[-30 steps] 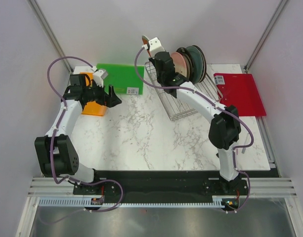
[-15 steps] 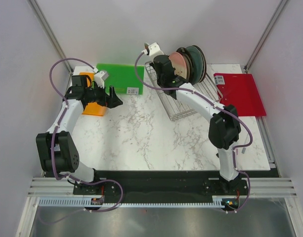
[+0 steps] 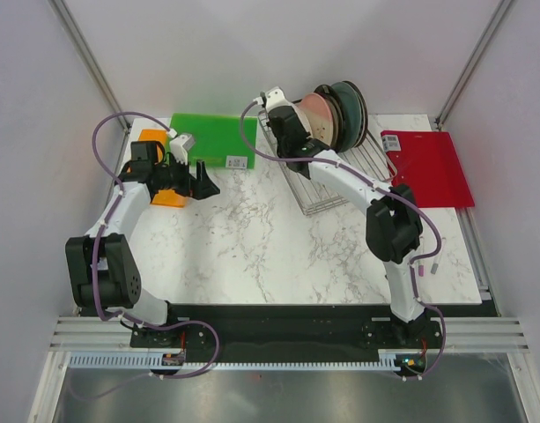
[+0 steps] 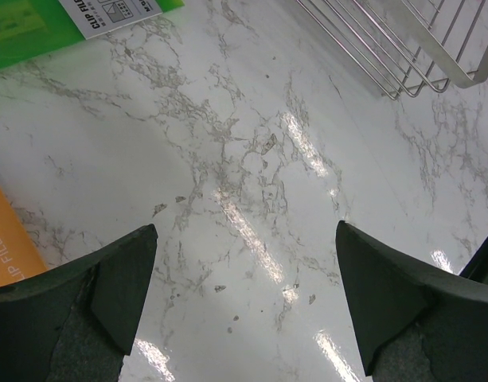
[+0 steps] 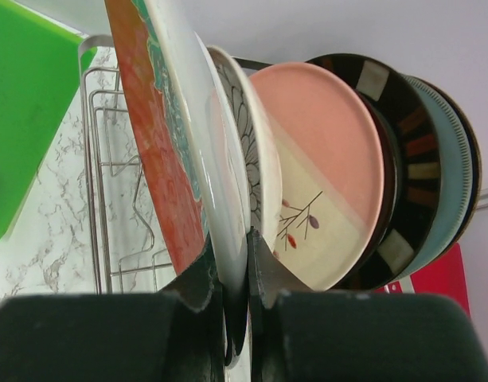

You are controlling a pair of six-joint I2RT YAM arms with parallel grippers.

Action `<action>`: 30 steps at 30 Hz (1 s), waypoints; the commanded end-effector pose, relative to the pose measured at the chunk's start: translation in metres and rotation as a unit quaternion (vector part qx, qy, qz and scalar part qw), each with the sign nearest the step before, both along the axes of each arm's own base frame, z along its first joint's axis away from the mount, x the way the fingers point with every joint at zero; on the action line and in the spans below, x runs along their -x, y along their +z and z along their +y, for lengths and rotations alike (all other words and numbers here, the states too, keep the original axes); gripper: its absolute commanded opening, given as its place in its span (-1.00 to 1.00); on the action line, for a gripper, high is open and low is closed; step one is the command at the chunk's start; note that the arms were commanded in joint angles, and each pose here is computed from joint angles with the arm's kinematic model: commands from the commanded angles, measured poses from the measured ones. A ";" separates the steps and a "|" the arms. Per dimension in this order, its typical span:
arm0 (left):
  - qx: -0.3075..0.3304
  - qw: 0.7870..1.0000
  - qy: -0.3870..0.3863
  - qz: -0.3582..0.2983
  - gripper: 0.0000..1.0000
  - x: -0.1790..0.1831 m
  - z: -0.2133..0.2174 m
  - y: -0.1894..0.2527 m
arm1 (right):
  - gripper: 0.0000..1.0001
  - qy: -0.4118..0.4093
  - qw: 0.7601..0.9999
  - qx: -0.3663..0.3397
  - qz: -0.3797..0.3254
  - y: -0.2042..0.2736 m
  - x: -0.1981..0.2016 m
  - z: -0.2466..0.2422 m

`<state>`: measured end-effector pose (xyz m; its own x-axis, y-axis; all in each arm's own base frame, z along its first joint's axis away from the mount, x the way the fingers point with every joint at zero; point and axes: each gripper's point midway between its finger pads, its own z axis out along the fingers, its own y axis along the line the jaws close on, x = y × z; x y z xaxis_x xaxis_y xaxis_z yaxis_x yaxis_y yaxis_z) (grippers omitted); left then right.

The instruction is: Load the plates into the dish rack

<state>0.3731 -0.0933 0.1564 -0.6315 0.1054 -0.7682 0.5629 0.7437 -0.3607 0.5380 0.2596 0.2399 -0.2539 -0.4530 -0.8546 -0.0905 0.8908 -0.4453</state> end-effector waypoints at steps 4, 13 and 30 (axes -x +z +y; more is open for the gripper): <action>0.012 1.000 -0.001 -0.024 1.00 0.000 -0.003 0.015 | -1.00 -0.039 0.992 -0.089 -0.083 0.067 -0.007 -0.004; 0.014 1.000 -0.003 -0.021 1.00 -0.001 -0.004 0.013 | -1.00 -0.046 0.994 -0.087 -0.050 0.036 -0.002 -0.002; 0.017 1.000 -0.001 -0.019 1.00 -0.001 -0.004 0.013 | -0.33 -0.071 0.994 -0.072 -0.052 0.022 -0.022 -0.011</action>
<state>0.3718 -0.0934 0.1553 -0.6313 0.1049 -0.7684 0.5627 0.7438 -0.3608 0.5441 0.2661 0.1886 -0.3456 -0.3997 -0.8490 -0.0723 0.9134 -0.4006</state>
